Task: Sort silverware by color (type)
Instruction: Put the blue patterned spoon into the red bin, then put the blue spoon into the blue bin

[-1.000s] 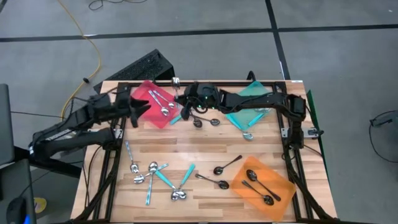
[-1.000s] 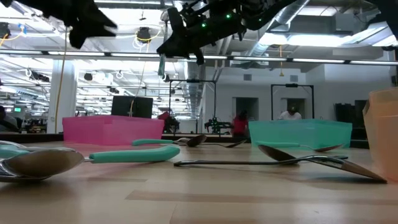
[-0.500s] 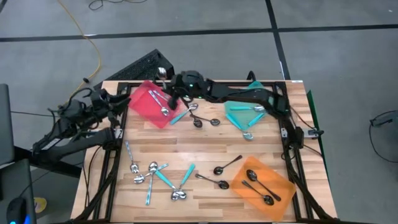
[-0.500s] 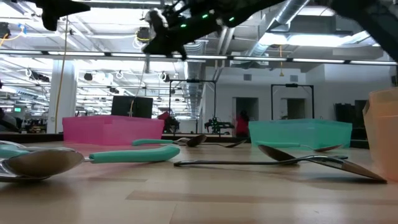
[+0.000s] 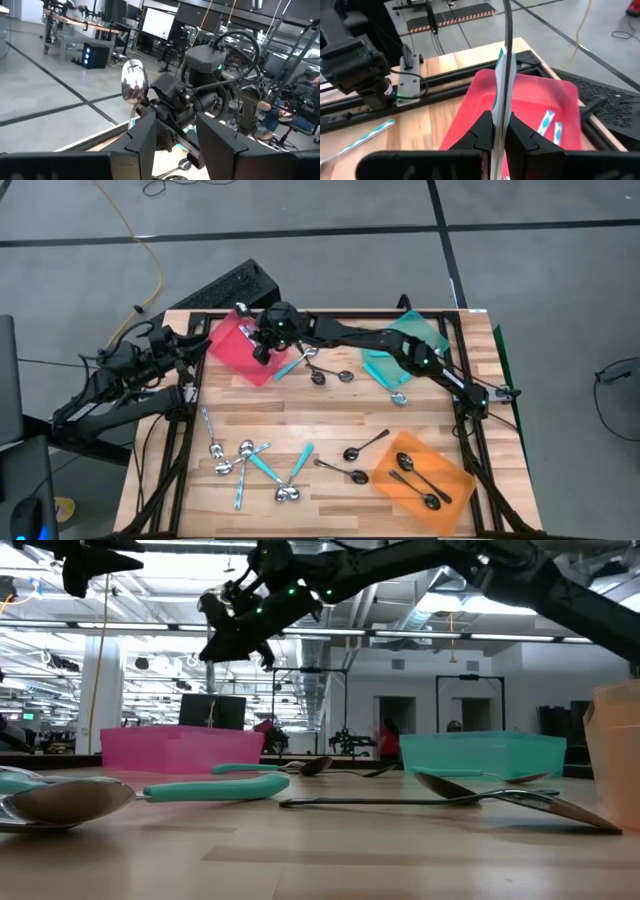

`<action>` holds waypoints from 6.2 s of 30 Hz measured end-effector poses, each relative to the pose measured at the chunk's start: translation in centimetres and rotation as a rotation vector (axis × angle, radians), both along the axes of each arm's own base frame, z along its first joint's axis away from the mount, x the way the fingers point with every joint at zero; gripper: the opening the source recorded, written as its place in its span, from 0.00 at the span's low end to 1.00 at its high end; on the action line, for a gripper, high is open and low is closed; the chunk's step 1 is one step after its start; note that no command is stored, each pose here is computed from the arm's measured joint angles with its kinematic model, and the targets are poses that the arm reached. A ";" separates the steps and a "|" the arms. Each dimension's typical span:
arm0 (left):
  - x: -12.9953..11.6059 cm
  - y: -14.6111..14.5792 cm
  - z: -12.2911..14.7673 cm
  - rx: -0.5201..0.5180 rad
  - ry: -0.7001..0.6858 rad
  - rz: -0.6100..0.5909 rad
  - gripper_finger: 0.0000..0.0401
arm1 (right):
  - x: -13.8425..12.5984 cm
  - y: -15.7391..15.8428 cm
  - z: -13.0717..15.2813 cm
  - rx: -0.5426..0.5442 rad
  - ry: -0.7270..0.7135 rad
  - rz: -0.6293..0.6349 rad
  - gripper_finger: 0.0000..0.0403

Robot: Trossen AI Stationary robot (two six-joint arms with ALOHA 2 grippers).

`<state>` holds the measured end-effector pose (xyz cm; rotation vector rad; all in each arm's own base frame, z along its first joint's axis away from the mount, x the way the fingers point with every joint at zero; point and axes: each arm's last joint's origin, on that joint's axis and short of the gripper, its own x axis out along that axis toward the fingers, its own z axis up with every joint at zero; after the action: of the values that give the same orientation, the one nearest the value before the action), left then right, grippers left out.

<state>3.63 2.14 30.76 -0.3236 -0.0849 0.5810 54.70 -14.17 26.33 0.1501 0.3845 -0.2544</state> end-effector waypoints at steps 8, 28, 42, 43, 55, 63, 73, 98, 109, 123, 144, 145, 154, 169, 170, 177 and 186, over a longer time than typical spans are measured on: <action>0.0 0.0 -0.3 -0.012 0.033 0.003 0.31 | 0.4 -0.1 -2.2 0.042 0.044 -0.005 0.12; -0.1 0.1 -0.6 -0.026 0.054 0.034 0.31 | 1.3 -1.7 -8.6 0.077 0.143 -0.033 0.12; -0.2 0.2 -0.6 -0.025 0.059 0.078 0.31 | 1.0 -2.8 -8.5 0.088 0.126 -0.058 0.12; -0.2 0.2 -0.6 -0.025 0.059 0.078 0.31 | 1.0 -2.8 -8.5 0.087 0.126 -0.058 0.12; -0.2 0.2 -0.8 -0.034 0.080 0.083 0.31 | 1.1 -2.9 -9.2 0.080 0.136 -0.078 0.16; -0.2 0.2 -0.8 -0.028 0.085 0.085 0.31 | 1.1 -3.1 -9.3 0.042 0.137 -0.099 0.15; -0.2 0.2 -0.8 -0.019 0.090 0.110 0.31 | 1.0 -3.4 -9.3 0.028 0.143 -0.097 0.15; -0.3 0.3 -1.2 -0.037 0.128 0.142 0.31 | 1.0 -2.1 -9.3 0.033 0.216 -0.125 0.15; -0.3 0.3 -1.2 -0.049 0.121 0.143 0.31 | 1.6 -0.9 -12.4 -0.001 0.288 -0.138 0.14; -0.3 0.3 -1.3 -0.052 0.119 0.146 0.31 | 1.3 -2.2 -12.5 0.047 0.265 -0.179 0.15; -0.4 0.3 -1.4 -0.056 0.136 0.155 0.31 | 1.5 -2.3 -12.3 0.060 0.221 -0.147 0.17; -0.4 0.3 -1.4 -0.058 0.140 0.155 0.31 | 1.5 -2.5 -12.3 0.066 0.218 -0.142 0.17; -0.4 0.3 -1.5 -0.059 0.141 0.157 0.31 | 1.7 -2.4 -12.2 0.085 0.188 -0.118 0.27; -0.4 0.3 -1.5 -0.058 0.140 0.157 0.31 | 1.3 -2.2 -7.4 0.084 0.087 -0.073 0.41; -0.4 0.3 -1.5 -0.057 0.141 0.157 0.31 | 1.1 -2.3 -6.2 0.079 0.061 -0.072 0.40; -0.4 0.3 -1.4 -0.054 0.142 0.156 0.31 | -1.5 -2.9 1.4 0.017 -0.009 -0.053 0.40; -0.1 0.3 -1.5 -0.083 0.136 0.117 0.31 | -12.4 -2.0 16.9 -0.247 0.017 -0.031 0.40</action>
<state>3.54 2.45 29.30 -0.3607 0.0515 0.7219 42.30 -16.17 43.24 -0.0882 0.3643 -0.3318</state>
